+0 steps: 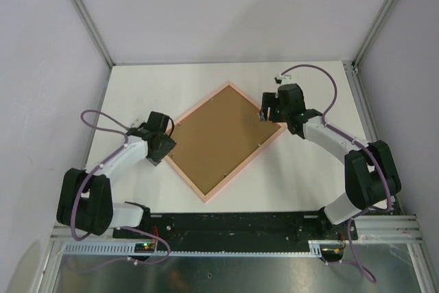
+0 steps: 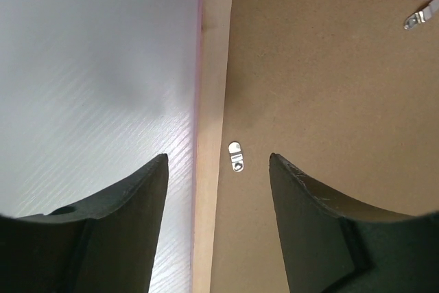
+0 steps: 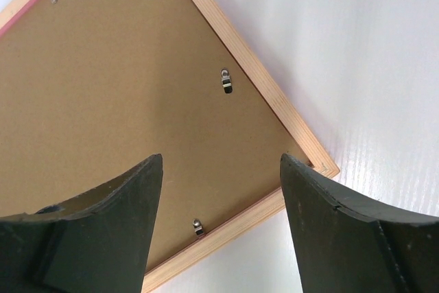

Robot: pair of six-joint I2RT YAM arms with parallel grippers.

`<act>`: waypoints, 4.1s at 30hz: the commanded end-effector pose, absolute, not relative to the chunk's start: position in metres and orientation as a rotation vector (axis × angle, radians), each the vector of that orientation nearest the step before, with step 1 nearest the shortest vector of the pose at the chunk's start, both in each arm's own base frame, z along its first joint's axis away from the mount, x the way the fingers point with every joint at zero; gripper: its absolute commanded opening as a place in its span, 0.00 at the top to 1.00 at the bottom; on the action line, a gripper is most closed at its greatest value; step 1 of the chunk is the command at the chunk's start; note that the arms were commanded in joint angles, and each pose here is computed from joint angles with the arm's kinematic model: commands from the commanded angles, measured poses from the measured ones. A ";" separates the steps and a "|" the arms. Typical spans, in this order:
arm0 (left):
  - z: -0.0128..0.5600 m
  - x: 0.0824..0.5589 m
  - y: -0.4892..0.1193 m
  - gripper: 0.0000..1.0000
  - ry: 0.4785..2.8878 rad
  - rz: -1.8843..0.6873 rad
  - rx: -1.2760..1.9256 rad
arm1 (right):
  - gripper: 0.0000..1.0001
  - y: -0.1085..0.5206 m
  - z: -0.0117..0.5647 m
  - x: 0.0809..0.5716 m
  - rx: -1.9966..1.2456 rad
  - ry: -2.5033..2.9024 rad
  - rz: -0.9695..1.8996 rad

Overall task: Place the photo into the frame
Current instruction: Rotate the photo frame at the center of the board, then press the fastener onto the backboard.

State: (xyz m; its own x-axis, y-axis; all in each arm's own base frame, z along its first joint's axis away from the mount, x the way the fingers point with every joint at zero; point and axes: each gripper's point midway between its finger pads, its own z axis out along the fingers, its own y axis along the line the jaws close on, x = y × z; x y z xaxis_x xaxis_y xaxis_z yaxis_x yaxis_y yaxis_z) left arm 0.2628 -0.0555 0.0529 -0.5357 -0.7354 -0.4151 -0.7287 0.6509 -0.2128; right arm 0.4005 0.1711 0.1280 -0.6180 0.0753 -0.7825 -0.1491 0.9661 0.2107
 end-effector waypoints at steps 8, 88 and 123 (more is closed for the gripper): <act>0.035 0.282 -0.063 0.41 2.405 -0.078 -1.193 | 0.28 0.175 0.156 0.408 -0.061 2.157 0.349; 0.025 0.382 -0.053 1.00 2.638 -0.144 -0.178 | 0.43 0.136 0.021 0.331 0.203 2.464 0.052; 0.026 0.382 -0.059 1.00 2.645 -0.189 -0.149 | 0.57 0.134 0.023 0.345 0.029 2.440 0.073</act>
